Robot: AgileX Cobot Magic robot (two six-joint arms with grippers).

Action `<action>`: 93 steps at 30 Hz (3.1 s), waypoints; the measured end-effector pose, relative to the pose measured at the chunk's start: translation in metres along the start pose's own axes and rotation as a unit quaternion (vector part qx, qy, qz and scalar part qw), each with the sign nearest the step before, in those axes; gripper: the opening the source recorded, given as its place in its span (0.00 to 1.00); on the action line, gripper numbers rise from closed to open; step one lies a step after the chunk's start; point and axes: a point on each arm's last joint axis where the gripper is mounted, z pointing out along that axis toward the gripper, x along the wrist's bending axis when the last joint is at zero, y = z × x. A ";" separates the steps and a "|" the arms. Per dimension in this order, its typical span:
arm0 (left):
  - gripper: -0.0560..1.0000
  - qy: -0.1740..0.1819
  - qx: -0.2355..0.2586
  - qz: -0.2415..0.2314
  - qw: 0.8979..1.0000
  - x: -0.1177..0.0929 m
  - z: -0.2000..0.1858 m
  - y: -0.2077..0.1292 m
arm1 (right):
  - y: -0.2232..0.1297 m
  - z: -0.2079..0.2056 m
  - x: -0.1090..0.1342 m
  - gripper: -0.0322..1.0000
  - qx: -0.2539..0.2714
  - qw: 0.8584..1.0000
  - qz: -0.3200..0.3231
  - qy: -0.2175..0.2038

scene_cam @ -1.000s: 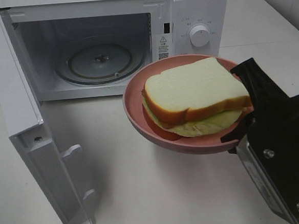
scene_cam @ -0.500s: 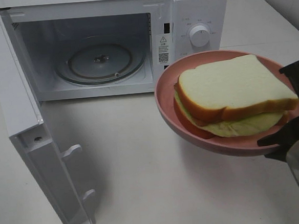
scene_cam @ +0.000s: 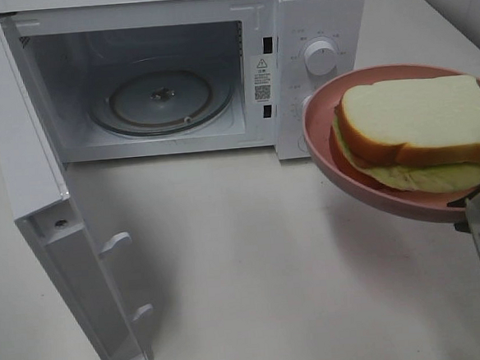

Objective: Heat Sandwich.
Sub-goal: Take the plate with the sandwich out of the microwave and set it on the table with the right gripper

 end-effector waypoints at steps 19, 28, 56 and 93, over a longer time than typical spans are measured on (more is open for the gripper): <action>0.99 0.000 0.000 0.000 1.000 0.000 0.000 0.000 | -0.024 -0.003 0.005 0.14 0.136 0.978 0.158 0.003; 0.99 0.000 0.000 0.000 1.000 0.000 0.000 0.000 | -0.036 -0.004 0.006 0.14 0.219 0.944 0.248 -0.012; 0.99 0.000 0.000 0.000 1.000 0.000 0.000 0.000 | -0.008 0.050 -0.030 0.14 0.315 0.856 0.409 -0.037; 0.99 0.000 0.000 0.000 1.000 0.000 0.000 0.000 | -0.061 0.094 -0.056 0.14 0.378 0.733 0.562 -0.065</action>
